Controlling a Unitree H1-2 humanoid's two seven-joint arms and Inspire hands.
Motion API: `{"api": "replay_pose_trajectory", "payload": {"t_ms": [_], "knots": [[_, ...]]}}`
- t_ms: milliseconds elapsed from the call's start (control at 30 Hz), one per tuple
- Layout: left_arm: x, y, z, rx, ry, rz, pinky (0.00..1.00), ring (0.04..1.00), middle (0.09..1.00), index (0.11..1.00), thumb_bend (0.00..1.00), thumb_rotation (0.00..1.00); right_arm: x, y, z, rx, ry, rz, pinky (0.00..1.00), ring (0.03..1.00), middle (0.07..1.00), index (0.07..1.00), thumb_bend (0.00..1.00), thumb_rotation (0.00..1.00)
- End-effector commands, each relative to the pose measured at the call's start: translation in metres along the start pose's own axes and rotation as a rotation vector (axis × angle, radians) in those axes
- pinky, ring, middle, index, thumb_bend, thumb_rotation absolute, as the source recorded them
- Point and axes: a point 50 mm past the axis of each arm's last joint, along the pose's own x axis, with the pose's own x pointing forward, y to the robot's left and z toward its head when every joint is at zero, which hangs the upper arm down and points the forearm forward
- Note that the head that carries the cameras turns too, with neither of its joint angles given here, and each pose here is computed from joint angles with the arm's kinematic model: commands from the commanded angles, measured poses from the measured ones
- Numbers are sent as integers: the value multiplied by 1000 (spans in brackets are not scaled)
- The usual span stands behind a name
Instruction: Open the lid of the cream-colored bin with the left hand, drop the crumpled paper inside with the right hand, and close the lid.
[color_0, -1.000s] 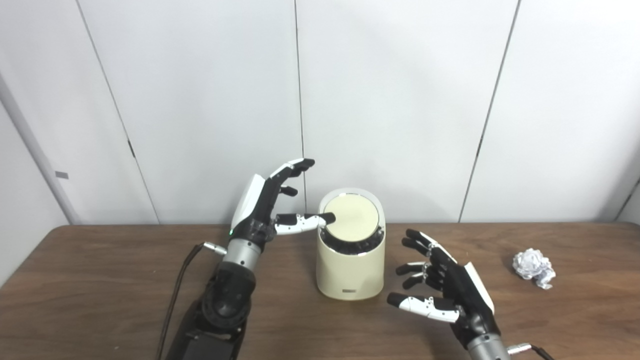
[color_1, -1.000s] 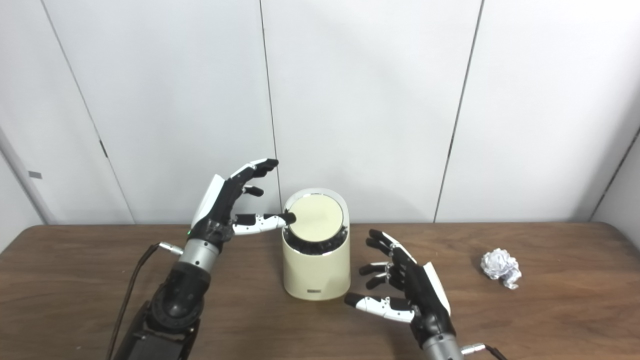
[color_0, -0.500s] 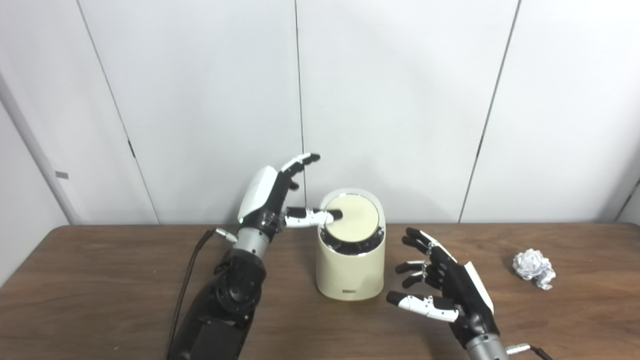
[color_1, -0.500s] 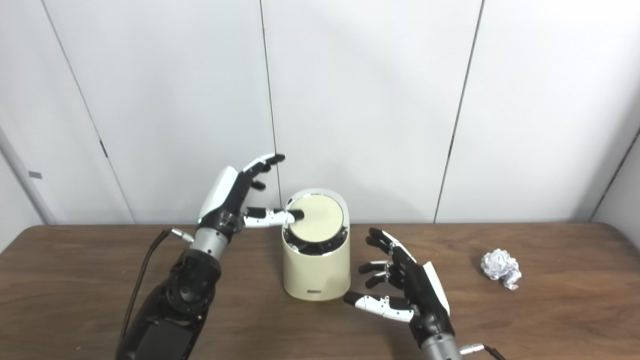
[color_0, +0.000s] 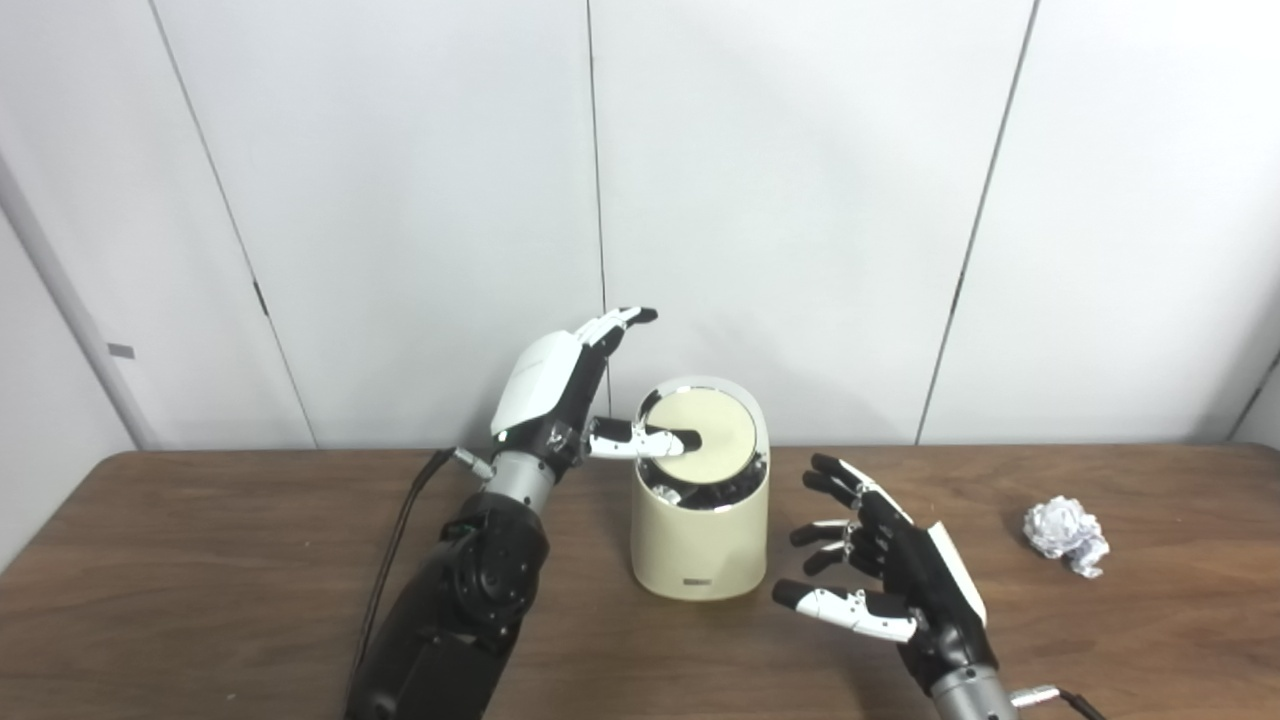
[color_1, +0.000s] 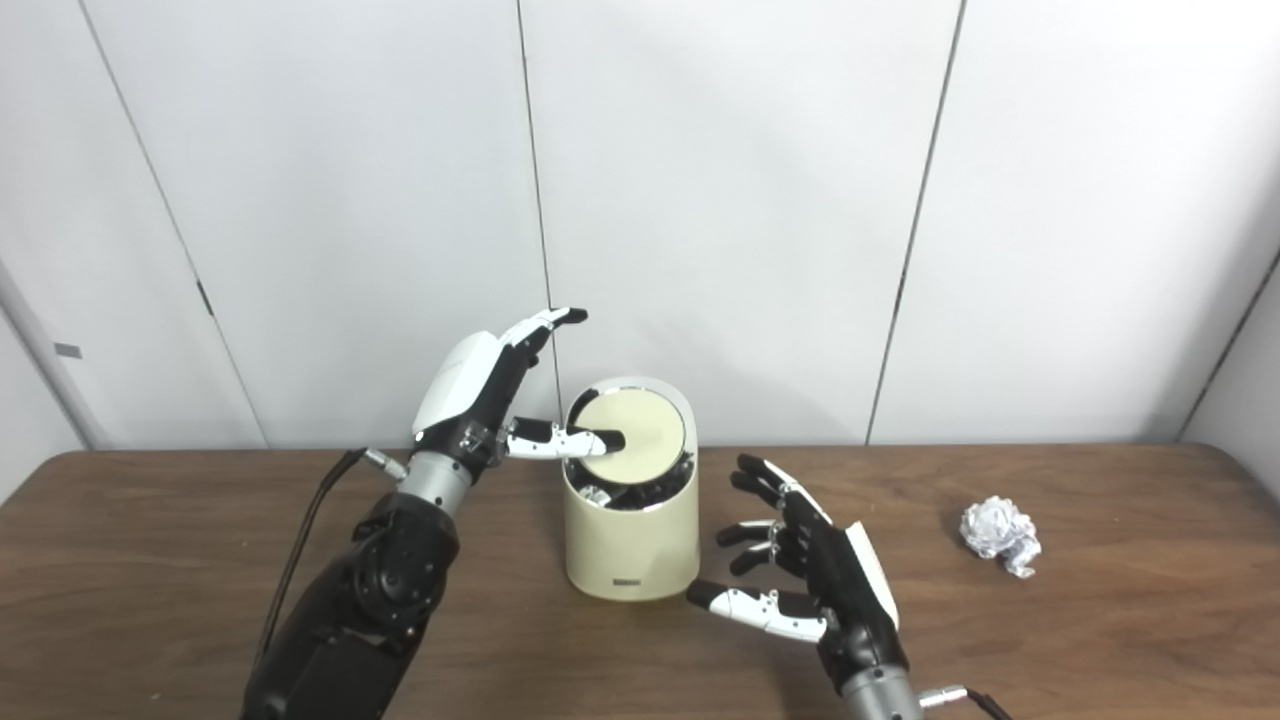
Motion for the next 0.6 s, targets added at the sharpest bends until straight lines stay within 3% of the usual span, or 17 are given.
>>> {"api": "replay_pose_trajectory", "payload": {"t_ms": [0, 233, 400, 567], "knots": [[17, 18, 19, 24, -74, 58, 775, 921, 935, 919, 969, 280, 10, 2, 21, 7, -101, -8, 469, 614, 845, 854, 683, 183], [18, 11, 18, 86, -94, 58, 727, 905, 916, 915, 969, 270, 10, 4, 24, 7, -108, -8, 472, 611, 845, 850, 681, 172], [18, 8, 16, 150, -106, 67, 753, 901, 912, 907, 970, 250, 10, 5, 26, -7, -117, -11, 471, 613, 846, 849, 681, 209], [19, 6, 17, 213, -121, 80, 747, 905, 919, 907, 968, 249, 10, 5, 28, 5, -116, -12, 465, 597, 840, 843, 675, 178]]}}
